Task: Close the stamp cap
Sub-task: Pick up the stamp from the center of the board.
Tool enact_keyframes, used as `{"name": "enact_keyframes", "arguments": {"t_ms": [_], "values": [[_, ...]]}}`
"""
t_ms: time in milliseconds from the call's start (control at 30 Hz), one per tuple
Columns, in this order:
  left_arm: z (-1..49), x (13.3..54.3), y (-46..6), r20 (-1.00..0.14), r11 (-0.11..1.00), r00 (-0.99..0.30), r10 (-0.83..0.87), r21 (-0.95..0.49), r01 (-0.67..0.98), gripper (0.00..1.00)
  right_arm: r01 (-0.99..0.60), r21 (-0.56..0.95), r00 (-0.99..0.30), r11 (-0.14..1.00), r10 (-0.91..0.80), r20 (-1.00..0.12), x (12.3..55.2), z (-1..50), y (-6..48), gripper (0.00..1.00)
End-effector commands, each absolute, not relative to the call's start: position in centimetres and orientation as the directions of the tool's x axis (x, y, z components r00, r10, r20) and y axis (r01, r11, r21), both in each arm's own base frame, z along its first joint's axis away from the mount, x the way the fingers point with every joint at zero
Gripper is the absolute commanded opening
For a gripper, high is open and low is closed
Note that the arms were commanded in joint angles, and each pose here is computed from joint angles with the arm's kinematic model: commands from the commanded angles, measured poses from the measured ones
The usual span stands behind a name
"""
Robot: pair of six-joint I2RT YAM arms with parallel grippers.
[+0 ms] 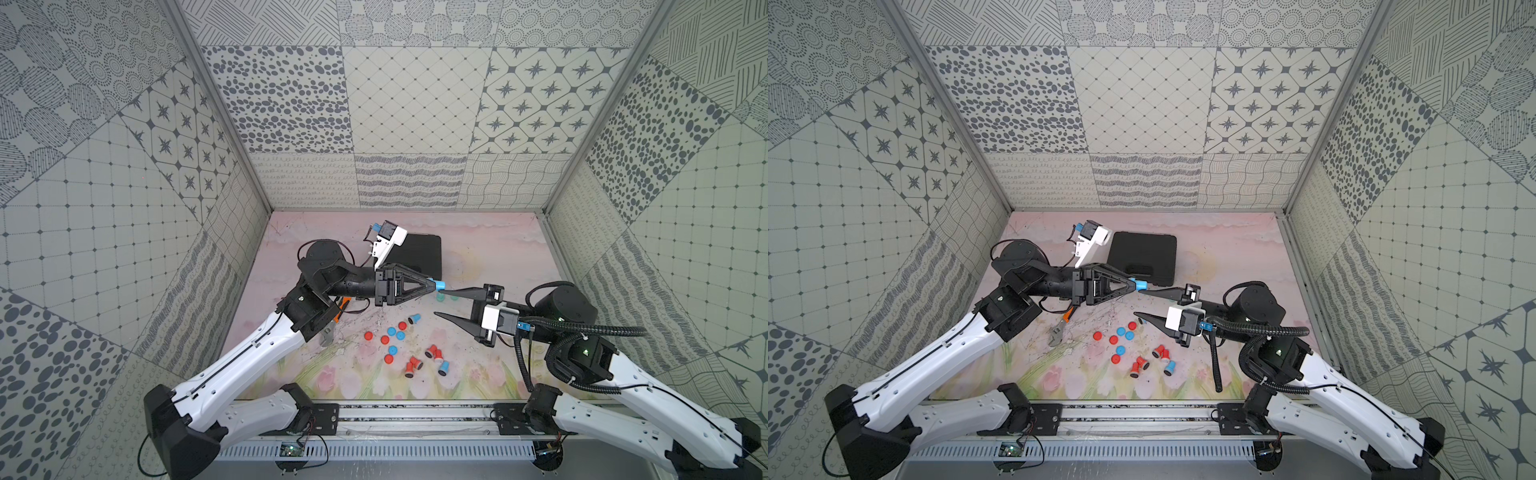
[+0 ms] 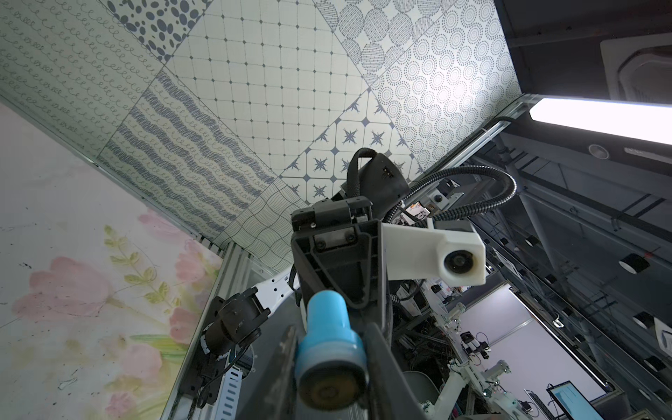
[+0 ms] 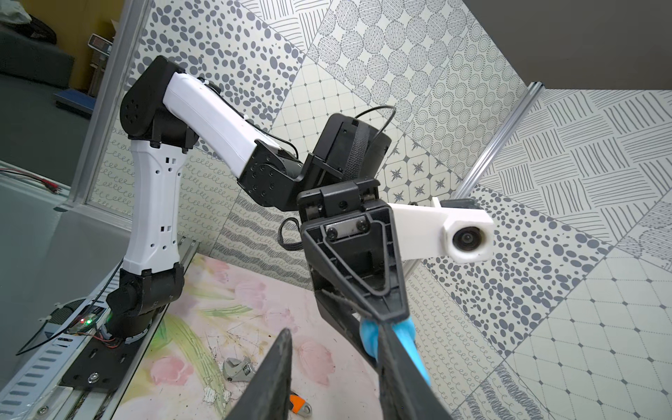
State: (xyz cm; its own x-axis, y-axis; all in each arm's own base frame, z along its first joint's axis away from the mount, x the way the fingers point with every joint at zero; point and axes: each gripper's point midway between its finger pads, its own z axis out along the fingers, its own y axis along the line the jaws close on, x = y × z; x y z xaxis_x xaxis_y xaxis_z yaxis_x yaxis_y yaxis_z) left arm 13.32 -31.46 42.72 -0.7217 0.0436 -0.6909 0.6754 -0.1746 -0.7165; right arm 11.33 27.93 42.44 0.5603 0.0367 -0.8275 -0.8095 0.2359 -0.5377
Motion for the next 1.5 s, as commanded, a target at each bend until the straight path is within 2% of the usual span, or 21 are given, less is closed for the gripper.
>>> {"name": "enact_keyframes", "arguments": {"t_ms": [0, 200, 567, 733, 900, 1233, 1467], "values": [[45.2, 11.5, -30.8, -0.740, -0.306, -0.671, 0.043, -0.649, 0.697, 0.07, -0.794, -0.529, 0.572, 0.299, 0.078, -0.816, 11.8, 44.8, 27.6, 0.38], [44.9, 11.6, -31.0, -0.736, -0.308, -0.674, 0.058, -0.656, 0.689, 0.06, -0.780, -0.528, 0.586, 0.337, 0.093, -0.805, 12.2, 45.6, 27.5, 0.38], [44.3, 12.0, -31.2, -0.736, -0.275, -0.674, 0.060, -0.661, 0.698, 0.05, -0.774, -0.557, 0.616, 0.302, 0.158, -0.771, 10.1, 47.0, 26.5, 0.38], [44.3, 11.8, -31.2, -0.737, -0.281, -0.672, 0.073, -0.662, 0.695, 0.05, -0.761, -0.550, 0.618, 0.344, 0.126, -0.776, 10.8, 46.9, 26.0, 0.38], [44.4, 11.7, -31.2, -0.737, -0.290, -0.671, 0.077, -0.661, 0.692, 0.04, -0.771, -0.553, 0.600, 0.315, 0.070, -0.797, 11.5, 46.1, 26.9, 0.37], [44.6, 11.4, -31.1, -0.739, -0.307, -0.669, 0.085, -0.658, 0.687, 0.04, -0.782, -0.550, 0.590, 0.294, 0.064, -0.805, 11.9, 45.7, 27.8, 0.29], [44.9, 11.2, -31.0, -0.743, -0.324, -0.664, 0.084, -0.650, 0.687, 0.04, -0.785, -0.544, 0.578, 0.296, 0.038, -0.815, 12.3, 45.3, 27.9, 0.29]]}}
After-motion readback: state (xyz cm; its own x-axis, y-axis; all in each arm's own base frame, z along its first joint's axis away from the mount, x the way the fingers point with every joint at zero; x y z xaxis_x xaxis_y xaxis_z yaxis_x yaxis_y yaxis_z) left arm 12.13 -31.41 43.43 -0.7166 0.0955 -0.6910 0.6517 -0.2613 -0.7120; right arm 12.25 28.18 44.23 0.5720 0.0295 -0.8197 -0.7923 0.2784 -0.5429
